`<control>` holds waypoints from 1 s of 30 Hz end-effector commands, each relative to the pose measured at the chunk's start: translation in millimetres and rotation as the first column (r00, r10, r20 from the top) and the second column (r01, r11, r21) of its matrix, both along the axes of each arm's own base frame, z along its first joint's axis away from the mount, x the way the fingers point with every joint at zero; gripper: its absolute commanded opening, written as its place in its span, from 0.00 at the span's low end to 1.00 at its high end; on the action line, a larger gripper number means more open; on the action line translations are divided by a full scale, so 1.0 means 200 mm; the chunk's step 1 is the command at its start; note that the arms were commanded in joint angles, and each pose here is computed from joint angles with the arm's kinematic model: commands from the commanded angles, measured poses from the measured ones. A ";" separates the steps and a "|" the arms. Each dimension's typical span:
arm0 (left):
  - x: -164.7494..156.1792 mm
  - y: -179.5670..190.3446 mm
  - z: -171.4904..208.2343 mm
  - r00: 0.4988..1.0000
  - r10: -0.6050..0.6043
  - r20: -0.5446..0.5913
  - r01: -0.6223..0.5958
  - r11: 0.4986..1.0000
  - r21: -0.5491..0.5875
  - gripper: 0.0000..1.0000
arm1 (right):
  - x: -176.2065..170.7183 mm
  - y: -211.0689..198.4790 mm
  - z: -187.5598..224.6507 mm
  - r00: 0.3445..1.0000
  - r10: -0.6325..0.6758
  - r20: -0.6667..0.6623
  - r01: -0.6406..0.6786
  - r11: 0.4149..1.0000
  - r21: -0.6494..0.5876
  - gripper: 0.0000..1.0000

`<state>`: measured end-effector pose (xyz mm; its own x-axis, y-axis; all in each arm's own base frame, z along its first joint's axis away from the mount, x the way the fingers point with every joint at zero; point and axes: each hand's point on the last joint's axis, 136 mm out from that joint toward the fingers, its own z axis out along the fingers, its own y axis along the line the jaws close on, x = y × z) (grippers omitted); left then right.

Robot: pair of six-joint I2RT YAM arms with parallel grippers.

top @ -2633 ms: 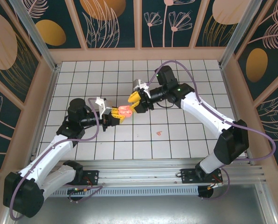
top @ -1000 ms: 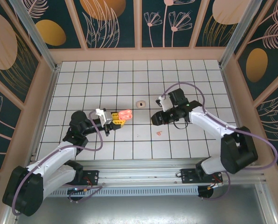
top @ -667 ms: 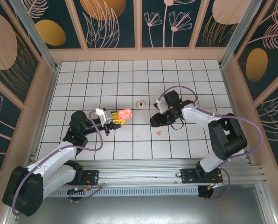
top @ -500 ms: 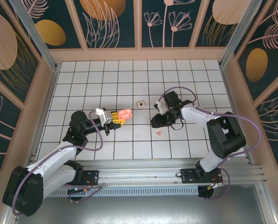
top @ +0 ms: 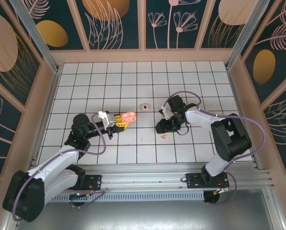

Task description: Insert the wireless bluetooth earbuds into the charging case

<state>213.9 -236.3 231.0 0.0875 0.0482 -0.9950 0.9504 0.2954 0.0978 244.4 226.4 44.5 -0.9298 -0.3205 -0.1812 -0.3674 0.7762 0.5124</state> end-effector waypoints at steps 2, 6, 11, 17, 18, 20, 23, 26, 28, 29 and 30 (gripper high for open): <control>0.00 0.00 0.06 0.999 0.002 0.050 -0.002 1.000 -0.011 0.11 | -0.08 -0.04 -0.07 0.998 -0.002 -0.066 -0.002 0.998 -0.061 0.46; 0.00 0.00 0.06 0.999 0.003 0.046 -0.002 1.000 -0.010 0.11 | -0.09 -0.05 -0.08 0.997 -0.011 -0.078 0.005 0.997 -0.080 0.46; 0.01 0.00 0.06 0.999 0.005 0.045 -0.005 1.000 -0.009 0.12 | -0.10 -0.06 -0.08 0.994 -0.030 -0.103 0.020 0.995 -0.097 0.46; 0.01 -0.01 0.06 0.999 0.005 0.043 -0.005 1.000 -0.008 0.12 | -0.15 -0.07 -0.07 0.989 -0.049 -0.143 0.031 0.992 -0.125 0.45; 0.01 -0.01 0.06 0.999 0.003 0.041 -0.003 1.000 -0.008 0.12 | -0.16 -0.07 -0.08 0.987 -0.051 -0.150 0.031 0.991 -0.130 0.45; 0.01 -0.01 0.07 0.999 0.004 0.042 -0.003 1.000 -0.008 0.12 | -0.19 -0.07 -0.08 0.985 -0.049 -0.166 0.025 0.990 -0.141 0.45; 0.01 -0.01 0.07 0.999 0.004 0.039 -0.004 1.000 -0.008 0.12 | -0.20 -0.07 -0.05 0.985 -0.045 -0.167 0.021 0.989 -0.143 0.44; 0.01 -0.01 0.07 0.999 0.004 0.039 -0.004 1.000 -0.008 0.12 | -0.12 -0.06 0.04 0.994 -0.052 -0.094 0.039 0.991 -0.130 0.47; 0.01 -0.01 0.08 0.999 0.005 0.041 -0.004 1.000 -0.007 0.12 | -0.06 -0.05 0.08 0.998 -0.052 -0.037 0.046 0.989 -0.143 0.49; 0.01 -0.01 0.08 0.999 0.007 0.043 -0.007 1.000 -0.008 0.12 | -0.03 -0.05 0.09 0.999 -0.050 -0.016 0.047 0.988 -0.148 0.50; 0.01 0.00 0.08 0.999 0.009 0.046 -0.009 1.000 -0.007 0.12 | -0.01 -0.05 0.09 0.999 -0.047 -0.003 0.046 0.987 -0.154 0.50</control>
<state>216.8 -235.8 231.2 0.0790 0.0537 -0.9954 0.9468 0.3083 0.0917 225.9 216.3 45.3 -0.9533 -0.2972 -0.0538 -0.2906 0.8539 0.4318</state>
